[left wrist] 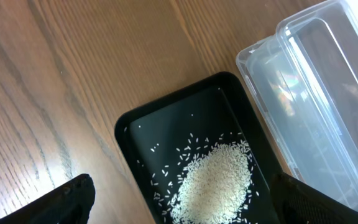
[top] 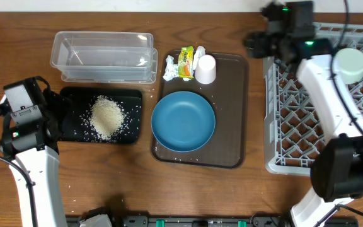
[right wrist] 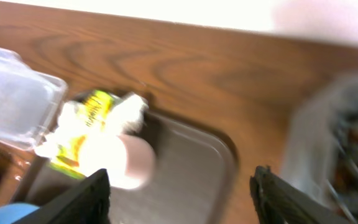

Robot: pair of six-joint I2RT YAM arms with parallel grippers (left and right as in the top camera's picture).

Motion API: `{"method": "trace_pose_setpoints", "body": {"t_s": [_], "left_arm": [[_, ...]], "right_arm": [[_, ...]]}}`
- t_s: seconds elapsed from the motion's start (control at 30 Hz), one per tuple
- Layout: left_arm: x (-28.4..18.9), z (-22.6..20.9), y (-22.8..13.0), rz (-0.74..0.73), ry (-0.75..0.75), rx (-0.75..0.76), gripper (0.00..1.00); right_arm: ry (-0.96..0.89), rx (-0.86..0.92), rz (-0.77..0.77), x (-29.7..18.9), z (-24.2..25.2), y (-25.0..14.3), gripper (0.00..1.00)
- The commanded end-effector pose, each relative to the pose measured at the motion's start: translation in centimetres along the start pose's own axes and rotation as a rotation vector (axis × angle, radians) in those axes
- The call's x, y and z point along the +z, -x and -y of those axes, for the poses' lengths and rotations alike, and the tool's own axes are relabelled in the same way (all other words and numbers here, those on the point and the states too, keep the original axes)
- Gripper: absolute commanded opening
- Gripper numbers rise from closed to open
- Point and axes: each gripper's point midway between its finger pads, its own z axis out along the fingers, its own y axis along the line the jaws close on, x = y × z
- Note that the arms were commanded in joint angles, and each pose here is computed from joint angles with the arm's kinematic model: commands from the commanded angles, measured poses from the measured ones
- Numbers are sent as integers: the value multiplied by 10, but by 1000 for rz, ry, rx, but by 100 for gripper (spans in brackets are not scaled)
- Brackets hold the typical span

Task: Sort waste into correct bins and load items into the dishwasher rack
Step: 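Reach the right gripper to the pink cup and grasp it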

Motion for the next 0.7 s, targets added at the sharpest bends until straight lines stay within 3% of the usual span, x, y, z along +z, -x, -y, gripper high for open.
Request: {"method": "trace_pose_setpoints", "body": {"t_s": [0.0, 0.07, 0.23, 0.67], "left_arm": [[-2, 0, 5, 10, 3, -15, 92], [-2, 0, 5, 9, 3, -15, 91], [-2, 0, 5, 9, 3, -15, 92], [-2, 0, 5, 9, 3, -15, 92]], "right_arm": [[-13, -55, 64, 4, -34, 15, 78], [13, -88, 82, 18, -55, 15, 86], [59, -149, 32, 58, -97, -11, 92], [-186, -168, -71, 104, -79, -60, 95]]}}
